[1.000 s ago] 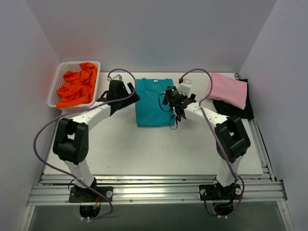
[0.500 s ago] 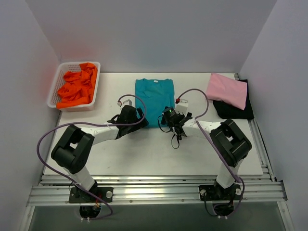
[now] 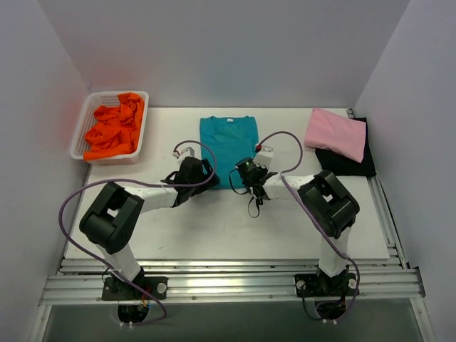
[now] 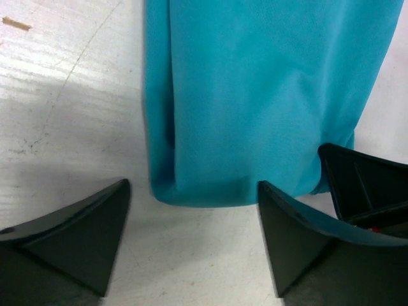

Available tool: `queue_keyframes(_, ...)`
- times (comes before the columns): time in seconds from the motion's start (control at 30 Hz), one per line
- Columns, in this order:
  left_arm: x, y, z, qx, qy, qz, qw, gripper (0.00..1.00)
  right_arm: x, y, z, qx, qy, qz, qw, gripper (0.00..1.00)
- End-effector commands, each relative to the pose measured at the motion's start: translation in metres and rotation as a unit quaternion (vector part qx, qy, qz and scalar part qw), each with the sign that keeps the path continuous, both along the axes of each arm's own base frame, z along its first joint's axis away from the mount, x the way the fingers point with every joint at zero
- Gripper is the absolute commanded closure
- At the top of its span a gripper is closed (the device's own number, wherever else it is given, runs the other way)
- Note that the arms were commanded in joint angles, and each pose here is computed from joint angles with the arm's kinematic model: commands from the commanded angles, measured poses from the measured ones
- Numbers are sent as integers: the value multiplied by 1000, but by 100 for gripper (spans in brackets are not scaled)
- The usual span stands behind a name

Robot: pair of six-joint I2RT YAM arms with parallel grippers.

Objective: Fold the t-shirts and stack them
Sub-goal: Grab one side of the 2/3 rectangular tshirt with both arms, then fold the long partially folded tshirt into a neat square

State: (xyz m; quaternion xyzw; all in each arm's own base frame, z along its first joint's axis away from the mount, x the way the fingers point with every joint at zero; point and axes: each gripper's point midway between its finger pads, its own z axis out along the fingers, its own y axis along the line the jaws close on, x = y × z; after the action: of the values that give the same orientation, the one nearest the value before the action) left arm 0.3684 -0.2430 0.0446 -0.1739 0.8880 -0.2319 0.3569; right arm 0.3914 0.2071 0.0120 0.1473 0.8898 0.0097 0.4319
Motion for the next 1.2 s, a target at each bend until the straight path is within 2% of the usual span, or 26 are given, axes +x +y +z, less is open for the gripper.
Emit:
queue_keyframes(0.0,11,-4,0,-13,-23,8,1000,17,-2,-5,-15,-10,22,-6,1000,82)
queue_keyframes(0.07,12,-5,-5,-13,-22,7,1000,33,-2,-8,-19,-11,27,-11,1000,90)
queue_keyframes(0.1,13,-8,-4,-20,-25,3,999,43,-2,-8,-20,-12,27,-11,999,99)
queue_keyframes(0.2,16,-14,-5,-32,-36,-7,999,51,-1,-8,-22,-12,29,-12,999,100)
queue_keyframes(0.3,18,-18,-7,-40,-42,-13,998,69,-2,-7,-24,-11,32,-11,999,100)
queue_keyframes(0.33,18,-19,-10,-40,-40,-13,998,82,-3,-8,-24,-11,33,-13,999,100)
queue_keyframes(0.43,12,-17,-10,-37,-36,-16,999,97,-9,-10,-17,-12,31,-22,999,100)
queue_keyframes(0.6,-14,2,-3,-14,-34,-7,999,98,-39,-29,-1,-45,30,-62,997,100)
queue_keyframes(0.63,-18,4,10,-14,-45,-4,999,98,-43,-30,10,-40,21,-68,997,100)
queue_keyframes(0.7,-39,15,4,4,-25,-6,1000,98,-61,-41,12,-53,32,-80,995,100)
queue_keyframes(0.97,-106,43,58,23,-42,-16,999,98,-129,-32,47,-61,28,-54,996,100)
queue_keyframes(1.17,-119,58,112,16,-80,-15,997,97,-128,-29,101,-49,-19,-61,997,100)
